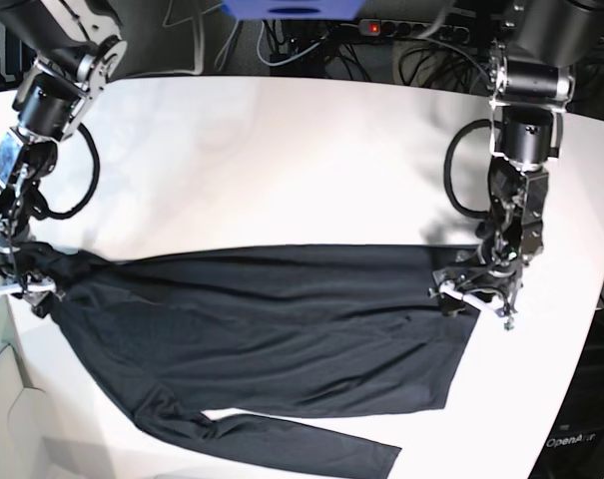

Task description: Fold the T-shirt properly

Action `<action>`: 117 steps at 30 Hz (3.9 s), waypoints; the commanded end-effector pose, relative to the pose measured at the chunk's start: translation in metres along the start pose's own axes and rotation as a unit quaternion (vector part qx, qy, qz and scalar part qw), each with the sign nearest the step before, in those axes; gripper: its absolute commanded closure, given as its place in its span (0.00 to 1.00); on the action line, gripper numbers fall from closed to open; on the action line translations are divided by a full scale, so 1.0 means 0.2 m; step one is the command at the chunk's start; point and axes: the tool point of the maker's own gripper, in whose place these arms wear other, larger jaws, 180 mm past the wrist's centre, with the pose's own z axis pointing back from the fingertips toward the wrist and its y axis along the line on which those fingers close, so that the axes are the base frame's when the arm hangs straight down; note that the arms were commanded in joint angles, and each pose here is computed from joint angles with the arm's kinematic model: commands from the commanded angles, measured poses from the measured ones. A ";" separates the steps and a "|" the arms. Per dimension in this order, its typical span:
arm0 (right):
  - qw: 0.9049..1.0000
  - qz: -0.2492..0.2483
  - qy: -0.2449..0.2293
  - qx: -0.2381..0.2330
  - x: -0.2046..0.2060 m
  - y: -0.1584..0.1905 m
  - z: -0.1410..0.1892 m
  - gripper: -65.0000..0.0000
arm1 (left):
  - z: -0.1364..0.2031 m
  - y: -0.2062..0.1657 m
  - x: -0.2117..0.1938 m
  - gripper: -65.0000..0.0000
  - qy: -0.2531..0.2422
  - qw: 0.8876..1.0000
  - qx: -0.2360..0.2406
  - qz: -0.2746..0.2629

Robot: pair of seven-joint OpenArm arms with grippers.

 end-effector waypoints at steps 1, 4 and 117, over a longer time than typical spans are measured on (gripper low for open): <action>1.000 0.005 -0.030 0.004 0.11 0.00 0.01 0.52 | 0.02 0.10 -0.10 0.34 0.047 0.998 0.031 0.000; 1.000 -0.001 -0.011 0.004 -0.01 0.01 0.02 0.52 | 0.03 0.16 -0.08 0.34 0.047 0.998 0.040 -0.005; 0.995 -0.022 0.055 0.085 -0.42 0.50 0.15 0.52 | 0.08 0.24 0.12 0.34 0.006 0.998 0.048 -0.026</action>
